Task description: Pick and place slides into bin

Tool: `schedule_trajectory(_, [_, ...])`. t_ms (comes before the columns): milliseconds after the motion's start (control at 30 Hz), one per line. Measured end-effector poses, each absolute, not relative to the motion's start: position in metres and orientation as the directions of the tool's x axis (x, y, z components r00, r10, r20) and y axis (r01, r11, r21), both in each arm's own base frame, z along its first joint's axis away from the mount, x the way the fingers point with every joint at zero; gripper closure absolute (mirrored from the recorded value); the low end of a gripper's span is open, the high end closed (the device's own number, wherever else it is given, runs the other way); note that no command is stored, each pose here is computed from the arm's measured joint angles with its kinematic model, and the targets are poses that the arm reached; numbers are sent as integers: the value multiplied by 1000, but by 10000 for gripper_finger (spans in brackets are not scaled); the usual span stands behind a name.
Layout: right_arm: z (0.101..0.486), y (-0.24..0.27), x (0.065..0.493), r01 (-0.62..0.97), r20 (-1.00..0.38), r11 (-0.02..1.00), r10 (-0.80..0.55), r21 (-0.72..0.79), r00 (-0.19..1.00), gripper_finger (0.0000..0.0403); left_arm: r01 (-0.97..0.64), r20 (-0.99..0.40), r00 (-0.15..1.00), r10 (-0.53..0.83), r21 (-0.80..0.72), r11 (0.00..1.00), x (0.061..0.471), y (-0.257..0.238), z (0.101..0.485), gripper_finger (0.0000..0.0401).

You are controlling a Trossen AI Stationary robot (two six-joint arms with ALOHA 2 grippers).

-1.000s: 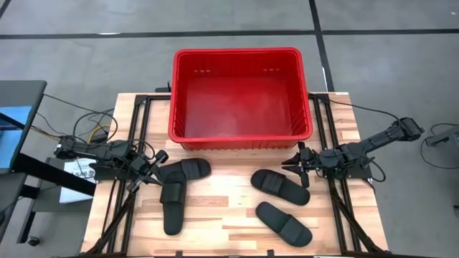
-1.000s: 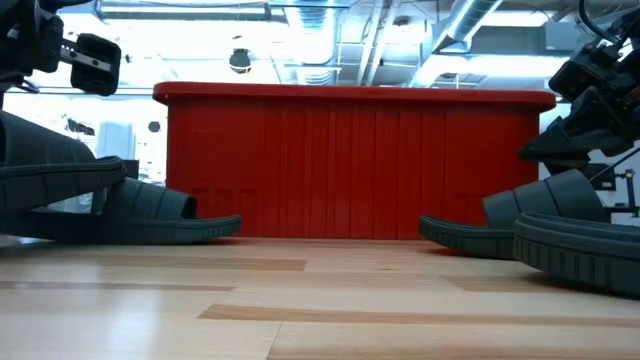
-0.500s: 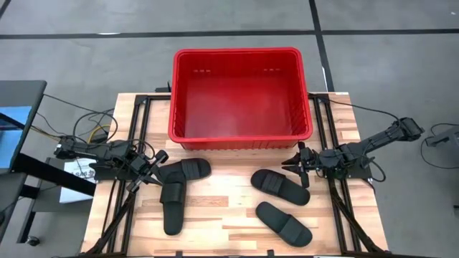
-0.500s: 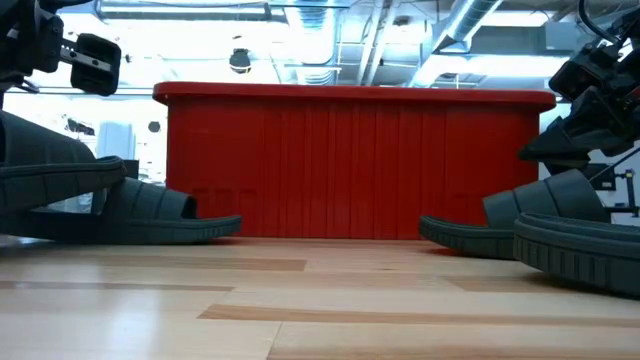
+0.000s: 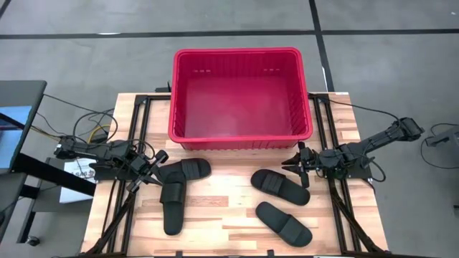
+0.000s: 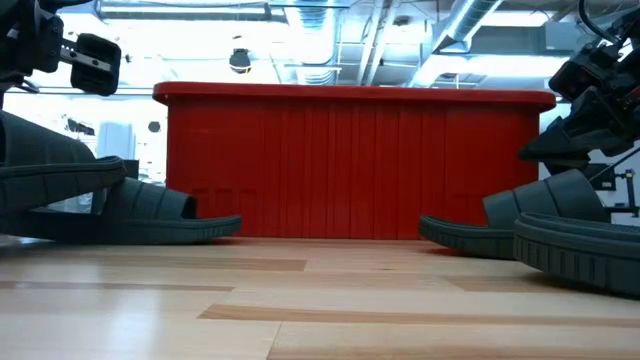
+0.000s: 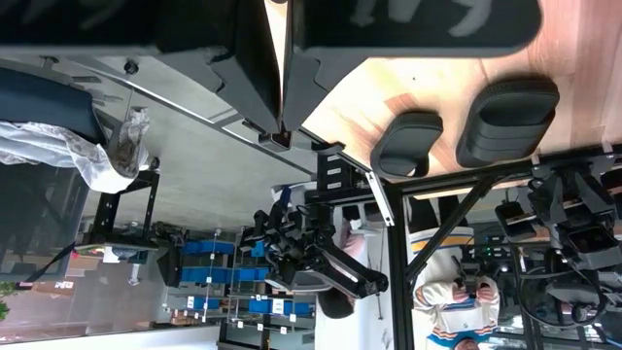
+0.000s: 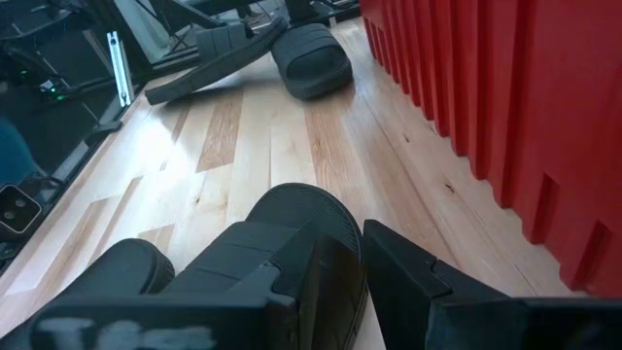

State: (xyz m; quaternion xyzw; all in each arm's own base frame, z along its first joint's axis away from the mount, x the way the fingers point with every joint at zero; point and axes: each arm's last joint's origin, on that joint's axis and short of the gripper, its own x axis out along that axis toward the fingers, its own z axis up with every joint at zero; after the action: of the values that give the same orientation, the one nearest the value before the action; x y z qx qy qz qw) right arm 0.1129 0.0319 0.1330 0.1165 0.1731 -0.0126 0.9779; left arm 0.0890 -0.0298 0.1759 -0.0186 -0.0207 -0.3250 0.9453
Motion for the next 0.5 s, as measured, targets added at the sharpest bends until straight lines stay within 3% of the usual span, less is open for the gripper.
schedule_trajectory(367, [133, 32, 113, 65, -342, 973, 16, 223, 940, 327, 586, 55, 810, -584, -20, 810, 90, -29, 176, 395])
schedule_trajectory(500, [133, 32, 113, 65, -341, 973, 16, 223, 940, 327, 476, 56, 879, -474, -176, 862, 92, -26, 176, 395])
